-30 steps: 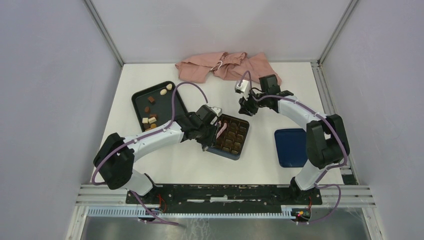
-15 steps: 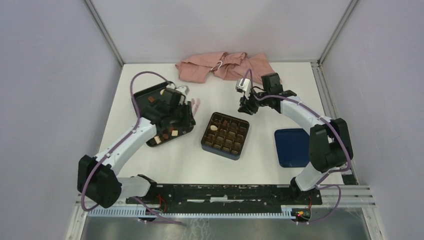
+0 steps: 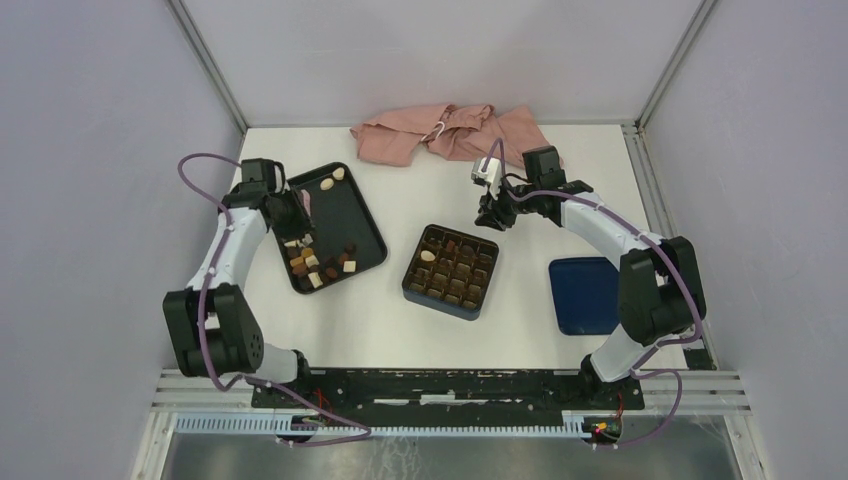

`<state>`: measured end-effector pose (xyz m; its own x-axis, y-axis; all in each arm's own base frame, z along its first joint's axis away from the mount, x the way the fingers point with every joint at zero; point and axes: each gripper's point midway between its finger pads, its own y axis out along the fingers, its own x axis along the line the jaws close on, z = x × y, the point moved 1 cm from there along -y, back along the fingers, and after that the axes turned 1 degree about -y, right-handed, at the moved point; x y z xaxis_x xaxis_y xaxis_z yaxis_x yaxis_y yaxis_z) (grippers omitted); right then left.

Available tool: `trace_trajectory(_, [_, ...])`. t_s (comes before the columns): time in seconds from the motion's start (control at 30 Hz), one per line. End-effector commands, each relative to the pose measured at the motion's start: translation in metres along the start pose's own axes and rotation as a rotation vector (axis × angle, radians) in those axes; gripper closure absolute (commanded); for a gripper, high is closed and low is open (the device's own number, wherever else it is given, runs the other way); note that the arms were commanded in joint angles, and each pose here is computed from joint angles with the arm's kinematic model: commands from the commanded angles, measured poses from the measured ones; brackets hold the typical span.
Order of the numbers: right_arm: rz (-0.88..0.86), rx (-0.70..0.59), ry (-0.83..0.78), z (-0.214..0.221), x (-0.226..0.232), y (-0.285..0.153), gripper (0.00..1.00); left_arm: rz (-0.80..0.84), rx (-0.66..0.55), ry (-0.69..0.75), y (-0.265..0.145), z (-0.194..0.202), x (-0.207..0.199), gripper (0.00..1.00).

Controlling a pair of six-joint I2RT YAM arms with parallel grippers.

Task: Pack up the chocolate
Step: Pick up the fake chocolate from the plate.

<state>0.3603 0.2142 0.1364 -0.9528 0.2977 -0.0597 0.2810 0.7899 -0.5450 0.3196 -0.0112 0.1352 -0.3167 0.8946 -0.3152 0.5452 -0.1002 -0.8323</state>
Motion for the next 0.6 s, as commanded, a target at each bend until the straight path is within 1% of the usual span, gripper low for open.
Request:
trace_trajectory(0.0, [-0.011,-0.037,-0.029,-0.013,-0.001,-0.003,0.61,-0.020,-0.012,0.018,0.011,-0.035,0.008,0.61])
trace_trajectory(0.27, [-0.023,-0.040,-0.026,-0.012,0.000,0.000,0.61,-0.086,0.068,-0.006,0.043,-0.062,0.017,0.61])
trace_trajectory(0.4, [-0.025,-0.038,-0.022,-0.011,0.001,0.000,0.61,-0.109,0.114,-0.013,0.055,-0.067,0.019,0.60])
trace_trajectory(0.57, [-0.027,-0.038,-0.023,-0.011,0.001,0.000,0.61,-0.131,0.141,-0.021,0.064,-0.074,0.021,0.60])
